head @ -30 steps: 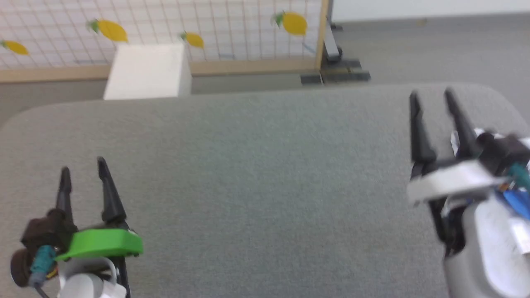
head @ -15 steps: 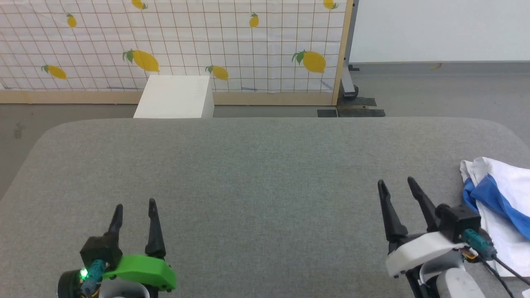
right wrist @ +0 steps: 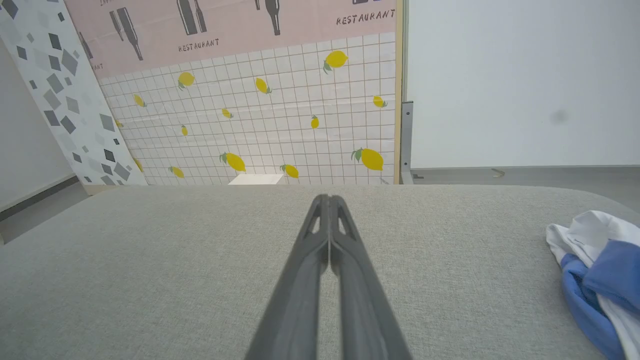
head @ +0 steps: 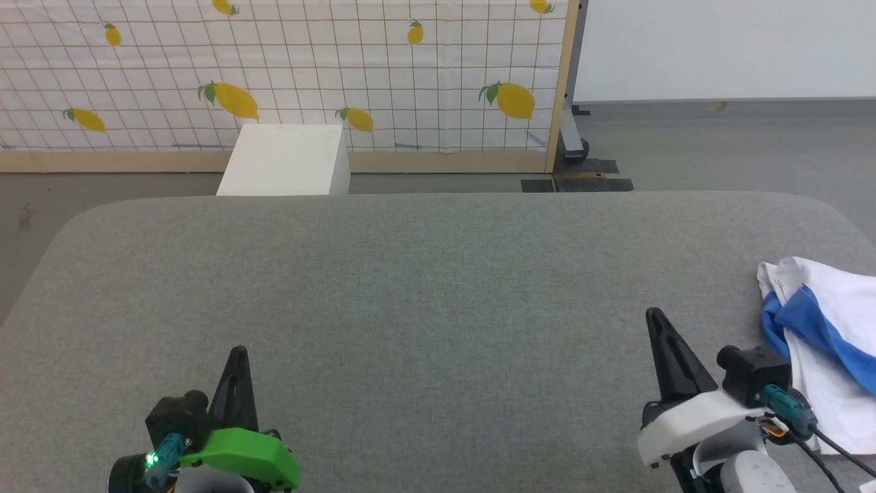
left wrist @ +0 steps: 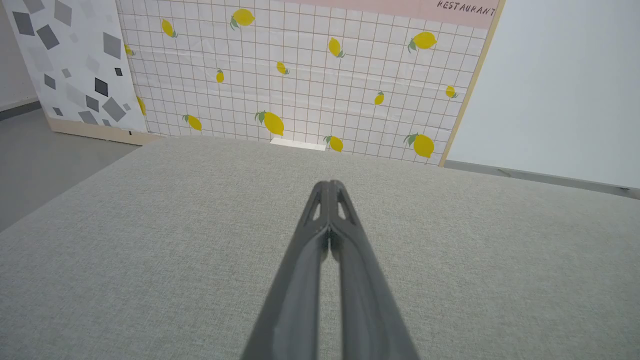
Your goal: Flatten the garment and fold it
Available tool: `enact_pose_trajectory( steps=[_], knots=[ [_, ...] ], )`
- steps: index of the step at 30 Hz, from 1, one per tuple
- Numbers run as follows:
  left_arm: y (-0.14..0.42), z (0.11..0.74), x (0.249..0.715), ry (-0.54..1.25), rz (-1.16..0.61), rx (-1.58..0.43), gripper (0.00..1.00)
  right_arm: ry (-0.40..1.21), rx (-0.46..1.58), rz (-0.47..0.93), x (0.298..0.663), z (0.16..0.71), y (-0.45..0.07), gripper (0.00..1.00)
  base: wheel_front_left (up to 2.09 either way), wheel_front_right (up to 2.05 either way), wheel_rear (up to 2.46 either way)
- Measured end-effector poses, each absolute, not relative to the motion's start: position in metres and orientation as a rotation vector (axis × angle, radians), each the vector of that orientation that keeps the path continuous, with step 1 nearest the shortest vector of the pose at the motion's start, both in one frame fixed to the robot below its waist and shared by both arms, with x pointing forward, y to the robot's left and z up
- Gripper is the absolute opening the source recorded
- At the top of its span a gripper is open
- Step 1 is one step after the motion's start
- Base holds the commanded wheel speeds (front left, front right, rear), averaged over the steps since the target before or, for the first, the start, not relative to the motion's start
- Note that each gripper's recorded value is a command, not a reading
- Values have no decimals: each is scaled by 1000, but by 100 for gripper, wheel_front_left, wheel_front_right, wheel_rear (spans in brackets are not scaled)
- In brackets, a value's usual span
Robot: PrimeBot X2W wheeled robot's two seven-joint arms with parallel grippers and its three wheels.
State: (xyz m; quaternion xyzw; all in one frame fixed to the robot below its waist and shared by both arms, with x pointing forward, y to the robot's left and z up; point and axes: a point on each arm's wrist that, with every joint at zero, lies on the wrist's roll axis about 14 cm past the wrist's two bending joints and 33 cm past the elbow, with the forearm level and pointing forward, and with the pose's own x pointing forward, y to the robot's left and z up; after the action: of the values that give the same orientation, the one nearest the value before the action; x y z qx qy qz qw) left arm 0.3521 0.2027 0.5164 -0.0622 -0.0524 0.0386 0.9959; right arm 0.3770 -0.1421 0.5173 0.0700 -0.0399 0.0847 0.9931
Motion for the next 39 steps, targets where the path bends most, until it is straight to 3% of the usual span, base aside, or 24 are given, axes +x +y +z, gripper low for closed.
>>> enact_pose_trajectory(
  steps=[39],
  knots=[
    [194,521,360,-71,47,-74,0,-61,85,168,378,523,-145,0,0,0,0]
  ],
)
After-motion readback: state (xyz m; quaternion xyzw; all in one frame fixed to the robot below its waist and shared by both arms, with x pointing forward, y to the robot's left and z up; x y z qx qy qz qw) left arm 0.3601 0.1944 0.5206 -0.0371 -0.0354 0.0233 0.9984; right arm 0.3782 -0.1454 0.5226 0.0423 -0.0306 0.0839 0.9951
